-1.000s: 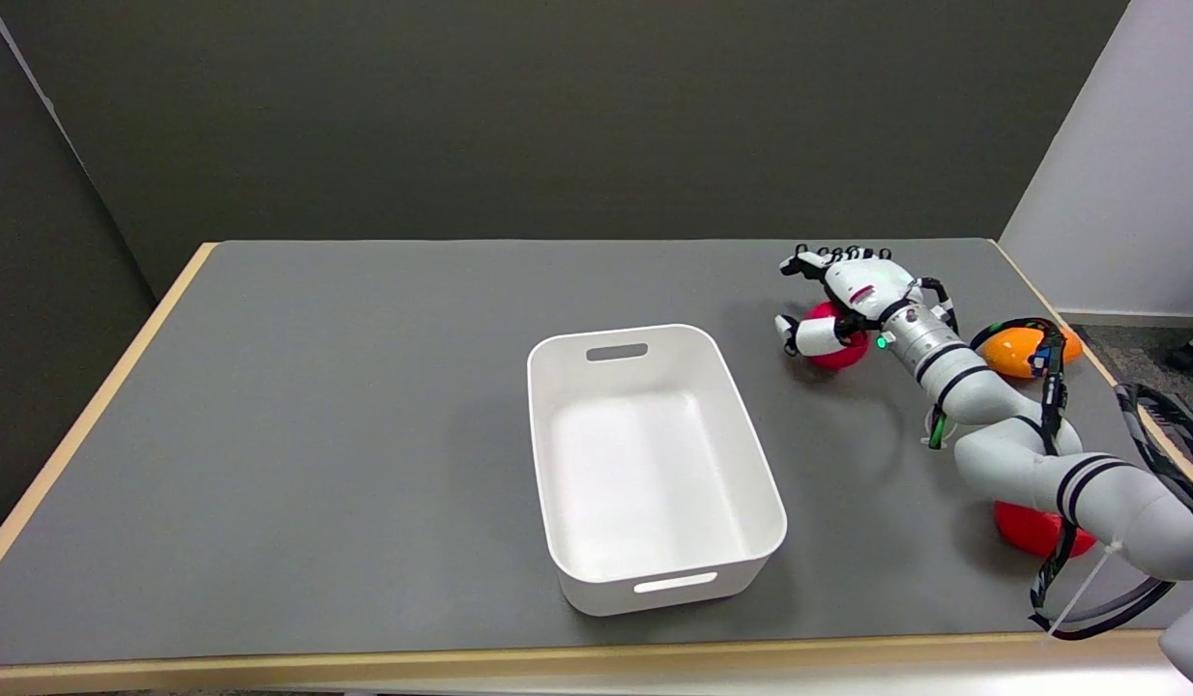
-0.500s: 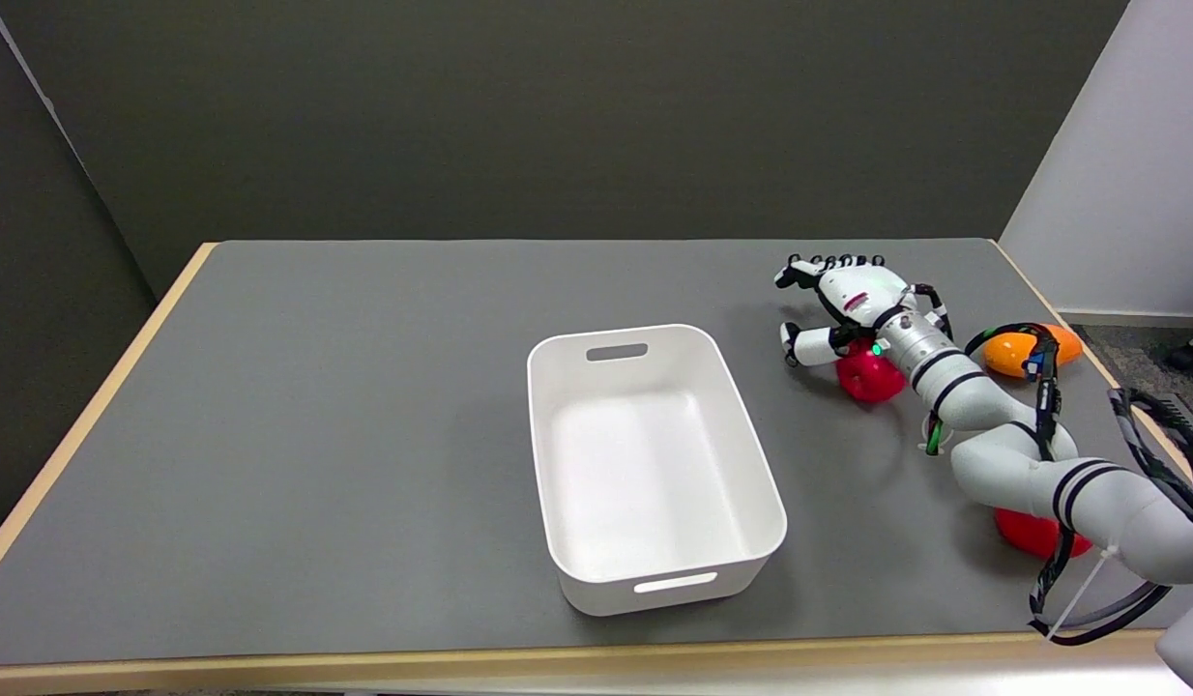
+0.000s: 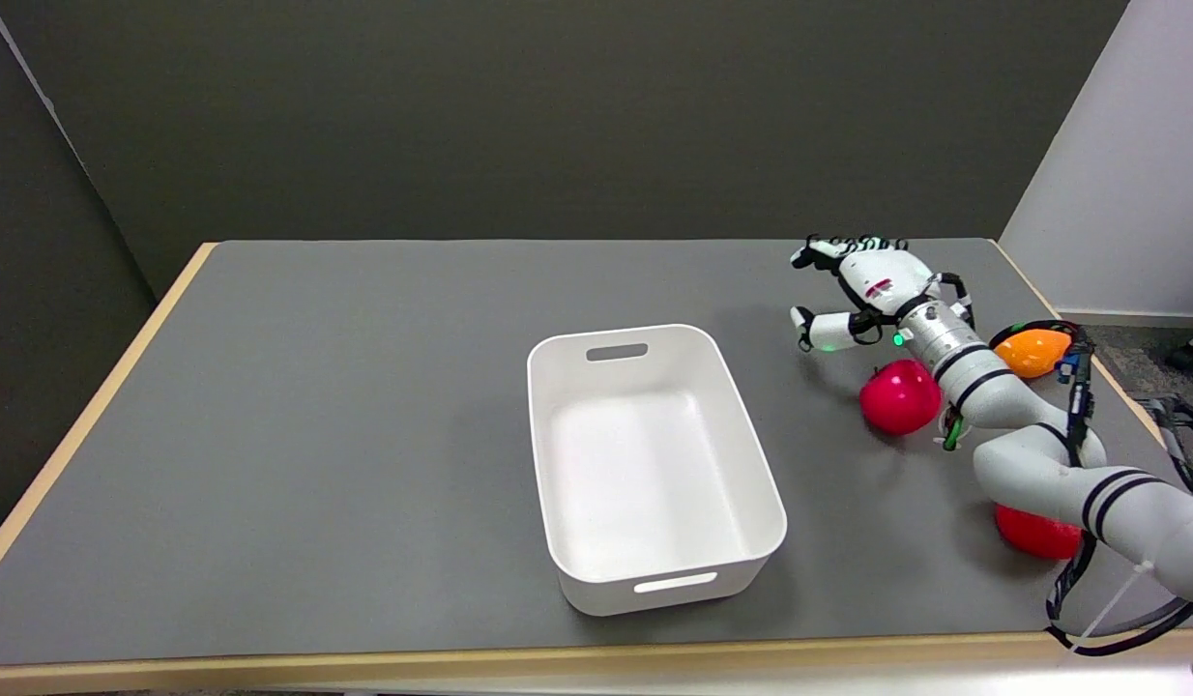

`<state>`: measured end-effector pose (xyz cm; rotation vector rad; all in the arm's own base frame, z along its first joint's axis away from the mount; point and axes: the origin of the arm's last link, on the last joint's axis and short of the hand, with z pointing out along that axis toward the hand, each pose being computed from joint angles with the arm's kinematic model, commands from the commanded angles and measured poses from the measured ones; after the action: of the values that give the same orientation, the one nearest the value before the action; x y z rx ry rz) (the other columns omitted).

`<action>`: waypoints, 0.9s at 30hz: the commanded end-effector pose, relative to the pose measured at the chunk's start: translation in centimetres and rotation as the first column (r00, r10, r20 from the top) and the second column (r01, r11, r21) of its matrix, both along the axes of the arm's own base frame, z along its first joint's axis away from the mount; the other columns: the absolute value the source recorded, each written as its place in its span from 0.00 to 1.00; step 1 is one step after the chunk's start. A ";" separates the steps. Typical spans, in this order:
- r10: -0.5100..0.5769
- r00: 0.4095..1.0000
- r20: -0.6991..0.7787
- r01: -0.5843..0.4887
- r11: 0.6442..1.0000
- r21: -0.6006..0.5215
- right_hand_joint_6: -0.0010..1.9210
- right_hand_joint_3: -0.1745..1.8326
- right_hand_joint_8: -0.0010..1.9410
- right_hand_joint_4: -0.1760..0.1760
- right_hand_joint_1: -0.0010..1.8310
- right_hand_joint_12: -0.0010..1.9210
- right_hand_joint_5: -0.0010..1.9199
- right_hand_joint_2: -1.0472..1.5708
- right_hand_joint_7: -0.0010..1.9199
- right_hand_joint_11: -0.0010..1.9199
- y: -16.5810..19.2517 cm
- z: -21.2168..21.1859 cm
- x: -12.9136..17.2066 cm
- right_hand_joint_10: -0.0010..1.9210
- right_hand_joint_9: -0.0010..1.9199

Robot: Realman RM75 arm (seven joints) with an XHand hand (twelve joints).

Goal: Pick up the red apple.

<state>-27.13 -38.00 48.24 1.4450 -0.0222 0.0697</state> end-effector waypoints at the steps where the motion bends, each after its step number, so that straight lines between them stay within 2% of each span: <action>1: 0.089 0.996 -0.021 -0.089 0.996 0.002 0.34 0.56 0.25 0.84 0.28 0.68 0.16 0.68 0.23 0.13 1.3 0.8 2.8 0.43 0.20; 10: 0.106 0.994 0.034 -0.106 0.994 0.002 0.33 0.56 0.24 0.83 0.28 0.69 0.16 0.67 0.23 0.13 0.5 -1.0 1.3 0.43 0.20; 14: 0.122 0.992 0.021 -0.122 0.993 -0.009 0.33 0.56 0.24 0.83 0.28 0.69 0.16 0.67 0.23 0.13 1.0 -0.1 2.2 0.43 0.20; 20: 0.093 0.995 -0.024 -0.094 0.994 -0.061 0.33 0.56 0.25 0.83 0.28 0.70 0.16 0.67 0.23 0.13 5.3 2.3 2.8 0.44 0.20; 27: 0.134 0.991 -0.015 -0.135 0.979 -0.150 0.32 0.56 0.25 0.81 0.25 0.71 0.16 0.66 0.24 0.14 10.5 3.8 3.6 0.45 0.20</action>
<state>-25.40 -35.36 48.94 1.4202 0.0387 0.1555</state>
